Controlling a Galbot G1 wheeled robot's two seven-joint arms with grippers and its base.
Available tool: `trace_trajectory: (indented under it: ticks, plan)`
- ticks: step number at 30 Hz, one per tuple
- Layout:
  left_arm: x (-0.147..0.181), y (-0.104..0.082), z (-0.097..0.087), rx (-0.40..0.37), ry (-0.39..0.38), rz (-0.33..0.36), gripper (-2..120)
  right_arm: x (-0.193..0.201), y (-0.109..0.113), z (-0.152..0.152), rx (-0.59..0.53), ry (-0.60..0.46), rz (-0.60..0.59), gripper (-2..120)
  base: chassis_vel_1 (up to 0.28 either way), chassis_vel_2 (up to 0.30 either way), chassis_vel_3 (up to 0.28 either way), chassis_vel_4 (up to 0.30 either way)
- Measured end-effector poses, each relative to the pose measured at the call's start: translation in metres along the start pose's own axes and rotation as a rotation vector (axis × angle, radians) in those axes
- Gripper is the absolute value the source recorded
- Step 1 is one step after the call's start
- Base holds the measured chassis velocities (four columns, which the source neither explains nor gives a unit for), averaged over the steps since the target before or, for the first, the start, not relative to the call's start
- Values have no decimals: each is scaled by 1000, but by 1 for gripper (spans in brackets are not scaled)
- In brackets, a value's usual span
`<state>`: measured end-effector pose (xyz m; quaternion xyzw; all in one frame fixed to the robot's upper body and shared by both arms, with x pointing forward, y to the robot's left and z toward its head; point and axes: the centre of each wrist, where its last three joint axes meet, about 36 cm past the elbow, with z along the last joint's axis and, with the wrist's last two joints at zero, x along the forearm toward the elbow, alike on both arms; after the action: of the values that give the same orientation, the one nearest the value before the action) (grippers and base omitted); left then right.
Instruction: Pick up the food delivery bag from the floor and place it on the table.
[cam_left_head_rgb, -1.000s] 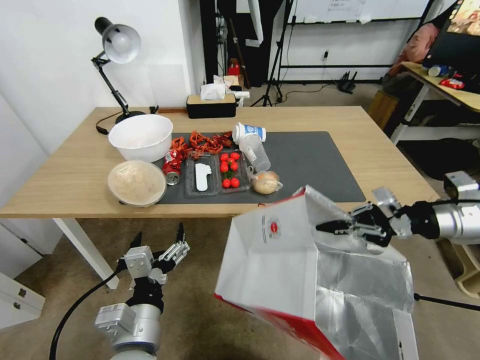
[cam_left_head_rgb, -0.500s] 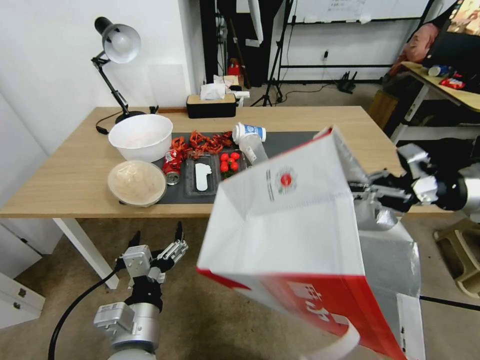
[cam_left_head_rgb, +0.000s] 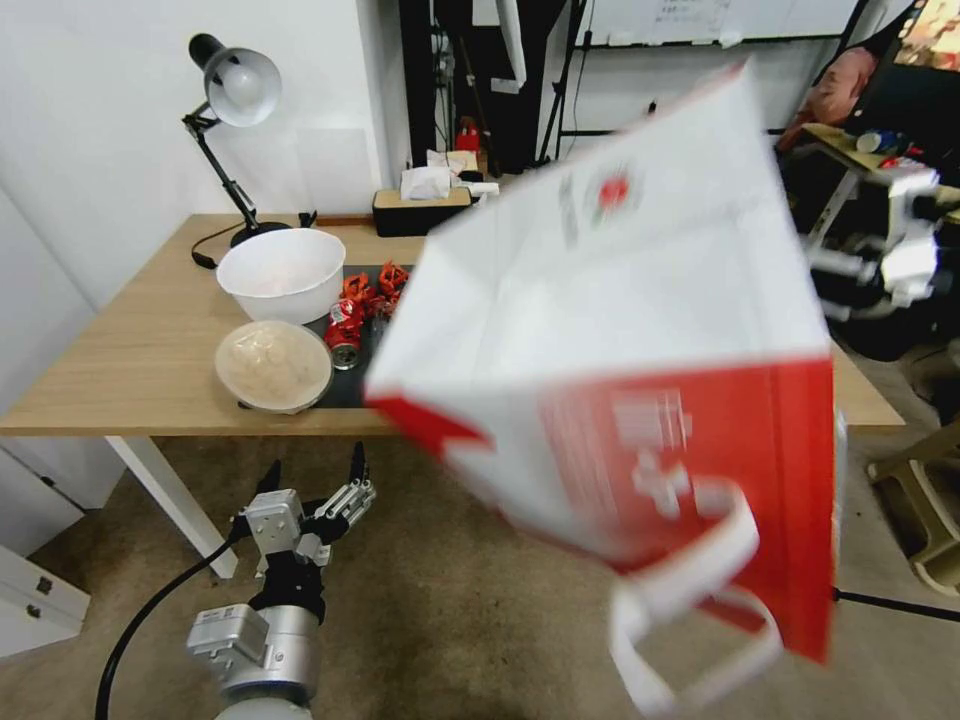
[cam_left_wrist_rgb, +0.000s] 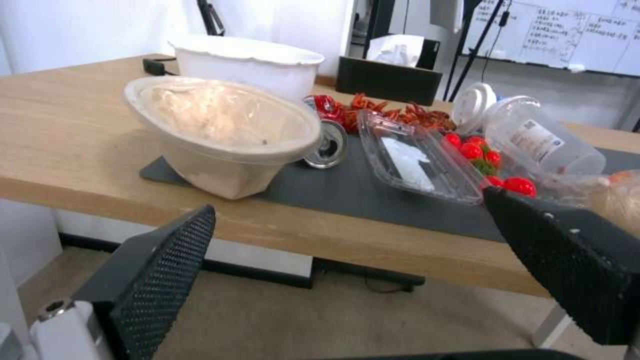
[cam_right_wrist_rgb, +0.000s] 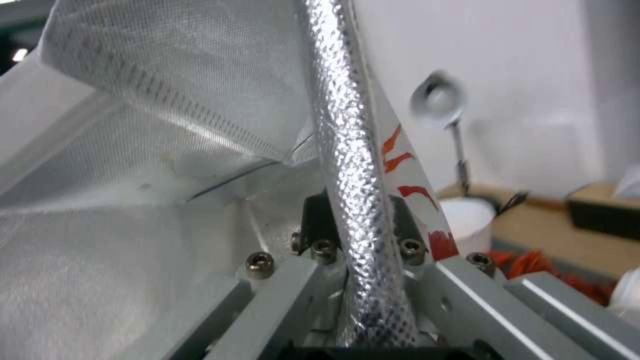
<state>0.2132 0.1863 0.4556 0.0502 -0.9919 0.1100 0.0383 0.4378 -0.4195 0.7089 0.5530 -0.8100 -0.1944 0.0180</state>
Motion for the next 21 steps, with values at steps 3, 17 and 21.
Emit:
trace_trajectory:
  ticks: [3, 17, 21]
  plan:
    - [0, 0, 0, -1, -4, -1, 100, -5, 5, -1, -10, -80, 80, 0, 0, 0, 0, 0]
    - [3, 0, 3, -9, -3, -3, 100, -15, 4, 0, 18, -331, 503, 0, 0, 0, 0, 0]
    - [3, 1, 3, -11, -3, -5, 100, -20, -4, 4, -11, -356, 574, 0, 0, 0, 0, 0]
